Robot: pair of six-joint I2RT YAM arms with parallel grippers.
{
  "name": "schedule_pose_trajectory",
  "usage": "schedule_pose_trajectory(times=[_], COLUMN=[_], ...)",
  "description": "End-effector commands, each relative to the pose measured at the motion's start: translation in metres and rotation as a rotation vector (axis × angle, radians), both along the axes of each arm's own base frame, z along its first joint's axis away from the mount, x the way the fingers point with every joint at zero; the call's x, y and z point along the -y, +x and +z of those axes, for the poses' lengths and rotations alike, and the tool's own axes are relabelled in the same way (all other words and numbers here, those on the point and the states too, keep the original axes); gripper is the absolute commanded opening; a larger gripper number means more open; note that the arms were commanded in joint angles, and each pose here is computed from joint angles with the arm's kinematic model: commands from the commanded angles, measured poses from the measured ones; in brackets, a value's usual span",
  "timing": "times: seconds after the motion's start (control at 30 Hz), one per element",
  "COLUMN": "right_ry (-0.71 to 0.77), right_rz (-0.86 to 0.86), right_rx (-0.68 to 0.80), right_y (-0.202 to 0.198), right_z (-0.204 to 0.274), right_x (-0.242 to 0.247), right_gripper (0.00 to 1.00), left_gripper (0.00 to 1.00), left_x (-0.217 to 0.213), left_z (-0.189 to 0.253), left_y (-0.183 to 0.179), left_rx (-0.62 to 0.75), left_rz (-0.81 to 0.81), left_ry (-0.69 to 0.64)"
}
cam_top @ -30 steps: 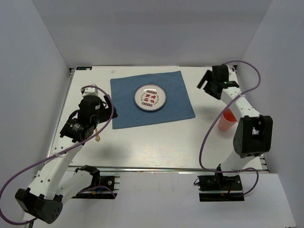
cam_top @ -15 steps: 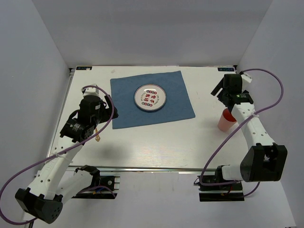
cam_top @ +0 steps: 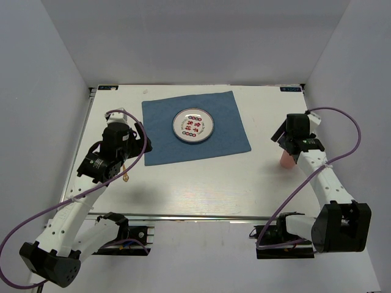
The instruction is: Set the dinner table for one person
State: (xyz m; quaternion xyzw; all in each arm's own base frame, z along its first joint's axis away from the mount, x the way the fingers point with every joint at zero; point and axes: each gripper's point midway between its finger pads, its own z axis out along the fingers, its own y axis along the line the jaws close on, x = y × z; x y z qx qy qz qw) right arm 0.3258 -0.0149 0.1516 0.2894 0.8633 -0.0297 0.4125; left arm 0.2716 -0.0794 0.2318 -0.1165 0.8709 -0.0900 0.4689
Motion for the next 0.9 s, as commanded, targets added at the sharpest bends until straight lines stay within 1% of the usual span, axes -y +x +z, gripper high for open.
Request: schedule_pose_trajectory(times=[0.0,0.03,0.13,0.17,0.23,0.27,0.3,0.33,0.37,0.4,0.5,0.57,0.6,0.63,0.7,0.73,0.77,0.8,0.83,0.87], right_ry=[0.009,0.011,-0.012,-0.02,-0.035,-0.046,-0.061,-0.066,-0.076,-0.085,-0.071,-0.039,-0.035,0.008,0.005,-0.005,-0.022,-0.06,-0.082,-0.094], right_rz=[-0.001,0.002,-0.022,-0.029,-0.025,-0.025,-0.021,-0.021,-0.024,-0.019,0.012,0.077,0.139,0.227,0.324,0.363,0.4,0.444,0.493,0.529], right_rx=[0.022,0.013,-0.014,-0.009,0.004,0.005,0.003,-0.009,-0.013,-0.033,-0.03,0.012,0.03,0.09,0.106,0.139,0.092,0.077,0.069,0.054], right_y=[0.009,0.01,0.009,0.009,0.01,0.011,0.013,0.013,0.013,0.013,0.019,0.028,0.032,0.044,0.057,0.068,0.08,0.088,0.106,0.115], right_z=[-0.003,-0.007,-0.015,-0.013,-0.011,-0.01,-0.008,-0.008,-0.006,-0.009,-0.005,0.006,0.012,0.03,0.042,0.068,0.06,0.064,0.07,0.07], right_x=[-0.001,-0.002,0.003,0.004,0.006,0.007,0.009,0.01,0.012,0.012,0.005,-0.009,-0.018,-0.038,-0.058,-0.07,-0.081,-0.088,-0.108,-0.118], right_gripper=[0.76,0.75,0.63,0.5,0.33,0.21,0.14,0.12,0.02,0.0,0.0,0.0,0.0,0.0,0.0,0.0,0.0,0.0,0.0,0.0], left_gripper=[0.98,0.98,0.98,0.98,0.98,0.98,0.98,0.98,0.98,0.98,0.98,0.98,0.98,0.98,0.98,0.98,0.98,0.98,0.98,0.98], left_x=[0.0,0.0,0.0,0.0,0.0,0.001,0.001,0.002,0.002,0.002,0.001,0.002,0.002,0.003,0.003,0.003,0.002,0.002,0.001,0.001], left_z=[0.007,0.007,0.006,0.005,0.005,0.005,0.004,0.005,0.005,0.004,0.003,0.004,0.003,0.003,0.002,0.002,0.003,0.002,0.002,0.002], left_y=[-0.001,-0.001,-0.001,0.0,0.0,0.0,0.0,0.0,0.0,0.0,0.0,0.0,0.001,0.001,0.002,0.001,0.002,0.001,0.001,0.001], left_rx=[0.031,0.03,0.026,0.023,0.022,0.024,0.021,0.023,0.022,0.019,0.017,0.019,0.017,0.016,0.013,0.013,0.014,0.01,0.012,0.012], left_rz=[-0.01,-0.009,-0.009,-0.009,-0.011,-0.015,-0.016,-0.019,-0.019,-0.019,-0.017,-0.017,-0.017,-0.018,-0.018,-0.018,-0.017,-0.014,-0.013,-0.009], left_ry=[-0.009,-0.007,-0.006,-0.005,-0.006,-0.01,-0.007,-0.009,-0.008,-0.007,-0.004,-0.008,-0.006,-0.009,-0.007,-0.006,-0.005,-0.003,-0.003,-0.003])
